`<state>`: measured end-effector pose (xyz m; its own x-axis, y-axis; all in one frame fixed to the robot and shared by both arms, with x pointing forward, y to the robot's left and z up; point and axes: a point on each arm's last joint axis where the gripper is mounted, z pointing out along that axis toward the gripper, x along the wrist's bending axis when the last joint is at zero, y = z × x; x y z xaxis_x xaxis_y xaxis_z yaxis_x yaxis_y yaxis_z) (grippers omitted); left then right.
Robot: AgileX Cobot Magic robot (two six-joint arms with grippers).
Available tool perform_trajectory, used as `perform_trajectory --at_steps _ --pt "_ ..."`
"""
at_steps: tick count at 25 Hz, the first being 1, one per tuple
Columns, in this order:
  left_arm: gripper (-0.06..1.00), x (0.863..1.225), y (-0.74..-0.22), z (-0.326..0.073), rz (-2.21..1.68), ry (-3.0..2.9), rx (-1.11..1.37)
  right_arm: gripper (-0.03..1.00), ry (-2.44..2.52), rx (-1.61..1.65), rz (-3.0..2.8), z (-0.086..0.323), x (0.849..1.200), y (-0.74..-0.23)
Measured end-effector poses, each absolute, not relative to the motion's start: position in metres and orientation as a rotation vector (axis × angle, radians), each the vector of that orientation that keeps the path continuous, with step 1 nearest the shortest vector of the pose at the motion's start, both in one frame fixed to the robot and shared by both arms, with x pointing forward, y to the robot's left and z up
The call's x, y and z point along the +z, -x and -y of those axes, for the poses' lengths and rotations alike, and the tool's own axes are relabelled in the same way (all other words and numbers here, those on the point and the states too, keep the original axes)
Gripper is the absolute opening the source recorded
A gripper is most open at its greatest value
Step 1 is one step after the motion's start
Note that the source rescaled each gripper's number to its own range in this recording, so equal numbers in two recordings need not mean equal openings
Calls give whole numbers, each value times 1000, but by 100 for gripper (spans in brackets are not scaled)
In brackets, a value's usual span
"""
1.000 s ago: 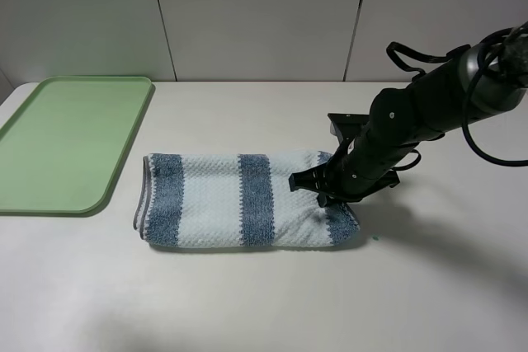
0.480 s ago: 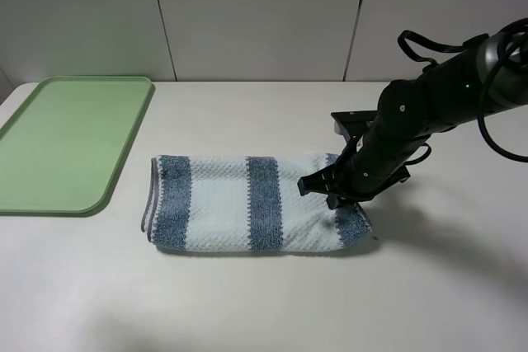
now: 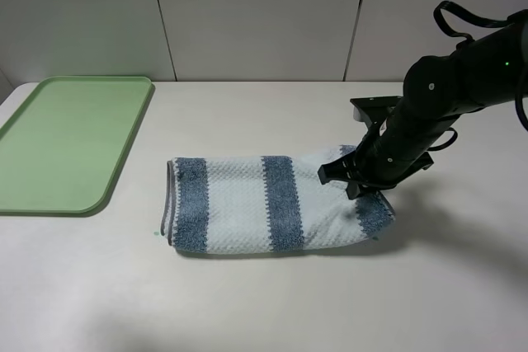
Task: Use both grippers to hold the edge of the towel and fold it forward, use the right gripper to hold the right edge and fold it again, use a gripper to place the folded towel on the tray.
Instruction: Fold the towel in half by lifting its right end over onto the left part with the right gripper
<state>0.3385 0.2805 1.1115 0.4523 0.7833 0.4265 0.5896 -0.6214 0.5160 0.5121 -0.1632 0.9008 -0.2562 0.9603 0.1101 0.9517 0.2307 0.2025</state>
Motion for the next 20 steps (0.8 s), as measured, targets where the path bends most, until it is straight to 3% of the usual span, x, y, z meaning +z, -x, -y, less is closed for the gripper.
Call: perform_trajectory --at_steps 20 --pt "100 1111 -338 -280 -1176 -2413 939 6 -1770 221 -2499 161 962 -546"
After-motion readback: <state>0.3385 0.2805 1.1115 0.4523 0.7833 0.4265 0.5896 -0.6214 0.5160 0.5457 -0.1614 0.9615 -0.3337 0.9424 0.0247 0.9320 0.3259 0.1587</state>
